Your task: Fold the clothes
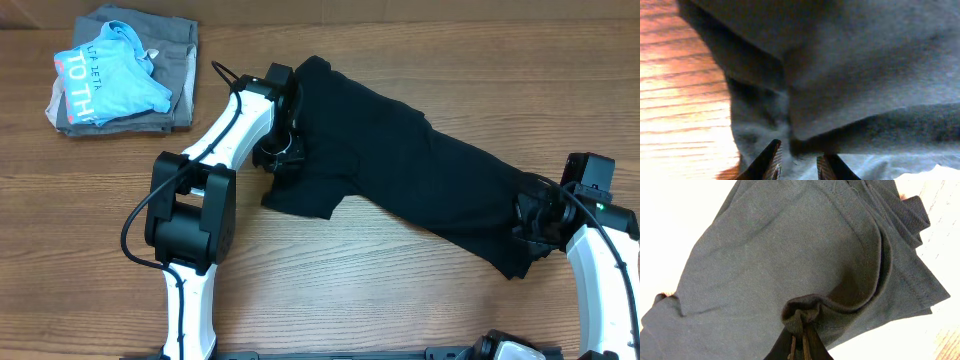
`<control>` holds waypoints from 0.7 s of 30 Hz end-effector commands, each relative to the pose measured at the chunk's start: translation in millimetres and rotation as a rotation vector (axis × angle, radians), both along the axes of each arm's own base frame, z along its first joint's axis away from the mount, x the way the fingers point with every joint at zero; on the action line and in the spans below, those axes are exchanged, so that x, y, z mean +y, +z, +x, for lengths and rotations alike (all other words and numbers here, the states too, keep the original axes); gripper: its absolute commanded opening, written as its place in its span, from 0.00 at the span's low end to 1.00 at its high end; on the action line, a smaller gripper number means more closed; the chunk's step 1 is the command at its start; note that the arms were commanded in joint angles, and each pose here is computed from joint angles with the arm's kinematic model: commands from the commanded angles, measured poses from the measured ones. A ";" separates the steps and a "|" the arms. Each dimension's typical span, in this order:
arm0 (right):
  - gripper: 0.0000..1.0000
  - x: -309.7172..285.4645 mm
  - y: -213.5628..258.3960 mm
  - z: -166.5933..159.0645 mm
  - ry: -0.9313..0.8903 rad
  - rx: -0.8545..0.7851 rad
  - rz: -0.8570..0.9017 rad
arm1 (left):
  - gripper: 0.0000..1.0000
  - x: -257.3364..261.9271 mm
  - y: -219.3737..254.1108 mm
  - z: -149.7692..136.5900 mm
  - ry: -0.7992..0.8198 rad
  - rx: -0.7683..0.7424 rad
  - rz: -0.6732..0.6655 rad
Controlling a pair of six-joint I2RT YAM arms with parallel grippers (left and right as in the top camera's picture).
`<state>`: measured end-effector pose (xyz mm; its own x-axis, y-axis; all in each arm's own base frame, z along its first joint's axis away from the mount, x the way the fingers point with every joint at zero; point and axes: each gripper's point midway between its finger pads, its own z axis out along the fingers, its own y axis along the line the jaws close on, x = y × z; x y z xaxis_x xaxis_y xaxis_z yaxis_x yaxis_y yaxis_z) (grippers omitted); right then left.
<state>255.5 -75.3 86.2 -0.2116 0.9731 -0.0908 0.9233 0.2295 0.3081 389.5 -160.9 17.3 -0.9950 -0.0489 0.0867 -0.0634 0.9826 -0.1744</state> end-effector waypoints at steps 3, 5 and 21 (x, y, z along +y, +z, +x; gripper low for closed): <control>0.04 -1.4 10.7 6.0 0.010 -0.036 -0.017 | 0.31 -13.6 20.7 8.2 -0.009 -0.053 -0.054; 0.04 -1.4 10.7 6.0 0.010 -0.036 -0.017 | 0.32 -14.5 18.5 8.6 -0.010 -0.057 -0.056; 0.04 -1.4 10.7 6.0 0.010 -0.036 -0.018 | 0.33 -13.1 7.1 0.4 -0.020 -0.035 -0.049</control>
